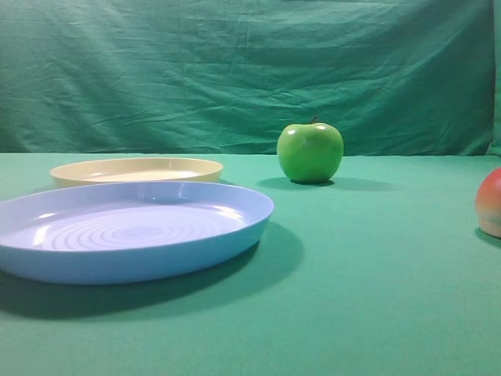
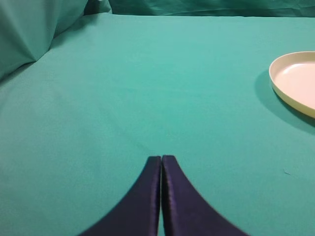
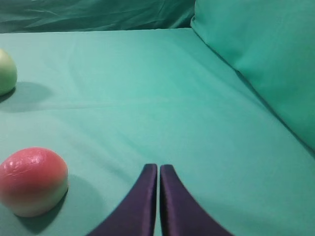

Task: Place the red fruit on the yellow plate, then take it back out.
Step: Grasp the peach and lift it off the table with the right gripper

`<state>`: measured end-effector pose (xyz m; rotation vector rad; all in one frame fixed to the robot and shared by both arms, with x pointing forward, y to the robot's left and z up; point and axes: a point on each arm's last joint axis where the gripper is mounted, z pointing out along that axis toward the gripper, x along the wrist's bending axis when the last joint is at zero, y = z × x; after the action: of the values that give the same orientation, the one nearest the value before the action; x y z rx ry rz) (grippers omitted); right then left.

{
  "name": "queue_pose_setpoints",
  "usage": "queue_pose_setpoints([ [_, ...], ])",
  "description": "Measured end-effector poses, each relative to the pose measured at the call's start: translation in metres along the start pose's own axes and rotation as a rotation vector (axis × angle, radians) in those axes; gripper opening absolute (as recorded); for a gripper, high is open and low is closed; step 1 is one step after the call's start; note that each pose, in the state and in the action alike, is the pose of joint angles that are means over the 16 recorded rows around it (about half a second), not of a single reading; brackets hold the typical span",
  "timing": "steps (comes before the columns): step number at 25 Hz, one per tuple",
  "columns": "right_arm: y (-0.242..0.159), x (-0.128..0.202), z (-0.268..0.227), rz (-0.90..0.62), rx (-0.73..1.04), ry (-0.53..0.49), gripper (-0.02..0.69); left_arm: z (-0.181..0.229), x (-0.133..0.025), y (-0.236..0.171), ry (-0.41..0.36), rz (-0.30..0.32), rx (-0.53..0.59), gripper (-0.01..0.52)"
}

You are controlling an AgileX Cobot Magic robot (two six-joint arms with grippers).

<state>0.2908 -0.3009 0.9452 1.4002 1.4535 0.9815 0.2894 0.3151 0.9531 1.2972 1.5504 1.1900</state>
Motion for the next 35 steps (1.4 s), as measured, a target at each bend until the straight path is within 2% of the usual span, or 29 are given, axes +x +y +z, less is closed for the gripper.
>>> queue_pose_setpoints([
  [10, 0.007, 0.0, -0.001, -0.003, -0.011, 0.008, 0.0, 0.0, 0.0, 0.0, 0.0, 0.0, 0.0, 0.0],
  [19, 0.061, 0.001, -0.011, -0.033, 0.029, 0.078, 0.0, 0.0, 0.0, 0.0, 0.0, 0.0, 0.0, 0.0],
  [27, 0.118, 0.005, -0.015, -0.103, 0.31, 0.17, 0.0, 0.0, 0.0, 0.0, 0.0, 0.0, 0.0, 0.0],
  [35, 0.14, 0.013, -0.014, -0.154, 0.651, 0.26, 0.0, 0.0, 0.0, 0.0, 0.0, 0.0, 0.0, 0.0],
])
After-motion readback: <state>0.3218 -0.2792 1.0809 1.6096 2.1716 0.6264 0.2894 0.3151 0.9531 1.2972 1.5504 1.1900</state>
